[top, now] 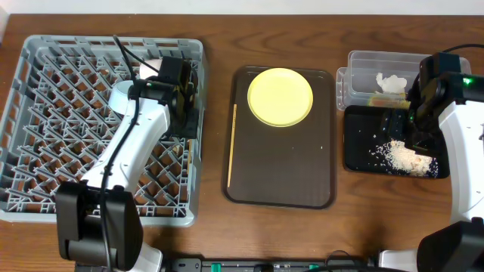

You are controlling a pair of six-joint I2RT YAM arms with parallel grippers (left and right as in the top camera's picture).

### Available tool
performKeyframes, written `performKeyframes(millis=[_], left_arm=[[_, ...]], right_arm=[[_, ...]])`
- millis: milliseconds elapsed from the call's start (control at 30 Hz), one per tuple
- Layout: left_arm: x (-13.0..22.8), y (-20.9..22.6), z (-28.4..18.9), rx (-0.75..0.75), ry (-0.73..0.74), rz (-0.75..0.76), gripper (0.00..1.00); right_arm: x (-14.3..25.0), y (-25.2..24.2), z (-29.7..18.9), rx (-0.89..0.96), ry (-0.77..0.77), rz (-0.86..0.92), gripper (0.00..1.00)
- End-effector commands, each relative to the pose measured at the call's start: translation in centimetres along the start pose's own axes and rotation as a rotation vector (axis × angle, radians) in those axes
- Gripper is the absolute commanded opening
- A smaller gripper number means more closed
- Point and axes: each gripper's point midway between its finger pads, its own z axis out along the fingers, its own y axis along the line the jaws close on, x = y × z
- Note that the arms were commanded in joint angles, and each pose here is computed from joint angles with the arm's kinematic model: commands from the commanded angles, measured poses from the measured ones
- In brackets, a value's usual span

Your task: Sort waste into correct bins and load items into the dishwasher

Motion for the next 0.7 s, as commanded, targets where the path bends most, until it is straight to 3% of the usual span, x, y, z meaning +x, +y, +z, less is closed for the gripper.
performKeyframes(millis=[0, 267, 533, 667], left_arm=[[-0.8, -0.9, -2.5, 0.044, -0.078, 0.015, 0.56], [-0.6, -6.3, -4.8, 0.289, -0.119, 0.050, 0.54], [0.8, -12.1, -3.2, 0.324, -0.094, 0.206, 0.54], [1.7, -13.5, -1.0, 0.268, -0.043, 0.239, 0.53]], right_arm=[[-0.3, -0.3, -0.3, -0.002, -0.011, -0.003, 0.81], [-0.6, -0.2, -0.3, -0.005, -0.023, 0.002, 0.81], [-0.5, -0.2, -0.3, -0.005, -0.022, 0.002, 0.81], [-0.5, -0.2, -0.3, -0.005, -0.022, 0.001, 0.81]])
